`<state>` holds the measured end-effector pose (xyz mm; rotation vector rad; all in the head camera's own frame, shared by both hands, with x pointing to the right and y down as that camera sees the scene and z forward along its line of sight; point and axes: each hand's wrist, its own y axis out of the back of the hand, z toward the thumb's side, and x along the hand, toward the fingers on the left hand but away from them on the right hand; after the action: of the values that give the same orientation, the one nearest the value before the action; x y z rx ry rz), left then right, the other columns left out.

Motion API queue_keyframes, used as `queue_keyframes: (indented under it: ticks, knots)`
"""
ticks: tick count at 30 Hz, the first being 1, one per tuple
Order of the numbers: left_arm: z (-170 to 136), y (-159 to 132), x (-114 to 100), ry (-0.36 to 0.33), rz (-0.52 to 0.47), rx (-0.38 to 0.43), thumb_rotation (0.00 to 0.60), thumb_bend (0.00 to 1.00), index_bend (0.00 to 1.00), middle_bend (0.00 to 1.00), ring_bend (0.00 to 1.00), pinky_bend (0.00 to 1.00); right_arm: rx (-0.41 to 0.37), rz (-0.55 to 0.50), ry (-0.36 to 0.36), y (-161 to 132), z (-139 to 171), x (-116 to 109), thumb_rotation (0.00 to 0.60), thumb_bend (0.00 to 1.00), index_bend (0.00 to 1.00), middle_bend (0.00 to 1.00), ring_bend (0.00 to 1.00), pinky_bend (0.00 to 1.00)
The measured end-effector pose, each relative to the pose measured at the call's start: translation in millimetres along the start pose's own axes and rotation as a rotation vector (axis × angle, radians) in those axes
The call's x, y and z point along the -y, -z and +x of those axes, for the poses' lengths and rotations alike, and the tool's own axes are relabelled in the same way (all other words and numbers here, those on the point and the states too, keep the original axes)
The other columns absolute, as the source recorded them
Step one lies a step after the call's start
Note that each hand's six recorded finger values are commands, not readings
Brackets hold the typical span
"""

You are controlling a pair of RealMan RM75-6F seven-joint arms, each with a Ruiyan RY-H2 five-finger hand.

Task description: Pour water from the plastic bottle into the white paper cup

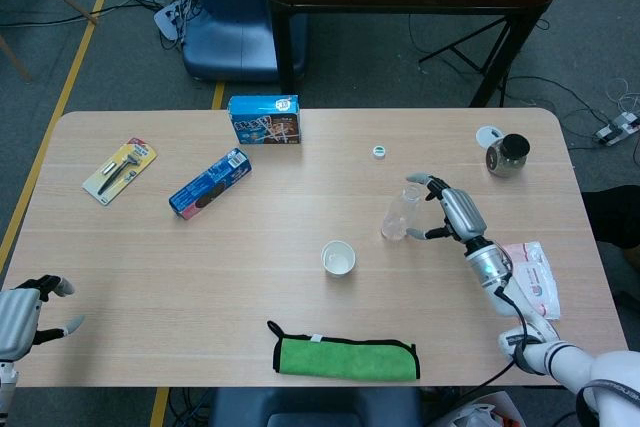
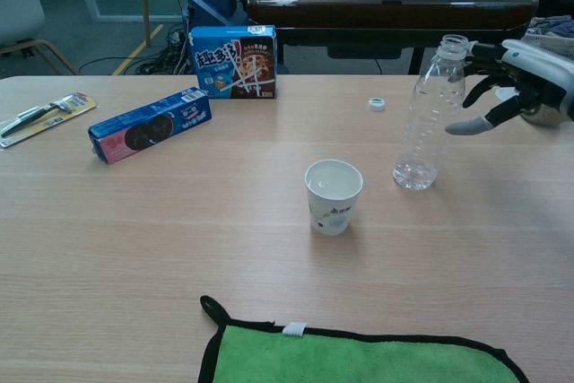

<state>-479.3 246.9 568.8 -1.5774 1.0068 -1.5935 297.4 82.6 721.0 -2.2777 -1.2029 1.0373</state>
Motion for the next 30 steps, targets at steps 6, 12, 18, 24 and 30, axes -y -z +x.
queue_keyframes:
  ticks: [6, 12, 18, 24, 30]
  knots:
    - [1.0, -1.3, 0.2, -0.001, 0.004, 0.002, 0.6, 0.1, 0.5, 0.5, 0.51, 0.75, 0.022, 0.038, -0.007, -0.6, 25.0, -24.4, 0.6, 0.0, 0.21, 0.19, 0.17, 0.36]
    - [1.5, -5.3, -3.9, -0.027, -0.002, 0.019, 0.6, 0.1, 0.48, 0.5, 0.51, 0.75, 0.053, 0.156, 0.02, 6.2, 54.2, -52.3, 0.6, 0.0, 0.21, 0.19, 0.17, 0.35]
    - [1.6, -10.9, -8.5, -0.064, -0.009, 0.045, 0.6, 0.1, 0.47, 0.51, 0.5, 0.75, 0.078, 0.274, 0.055, 6.5, 85.5, -69.6, 0.6, 0.0, 0.21, 0.21, 0.17, 0.35]
    - [1.5, -14.4, -15.3, -0.097, -0.024, 0.056, 0.6, 0.1, 0.46, 0.5, 0.5, 0.75, 0.117, 0.377, 0.089, 9.3, 124.0, -86.0, 0.6, 0.0, 0.25, 0.24, 0.17, 0.35]
    - [-0.3, -18.3, -19.8, -0.113, -0.024, 0.07, 0.6, 0.1, 0.46, 0.5, 0.5, 0.75, 0.177, 0.431, 0.1, 16.0, 160.4, -94.0, 0.6, 0.0, 0.28, 0.24, 0.17, 0.35]
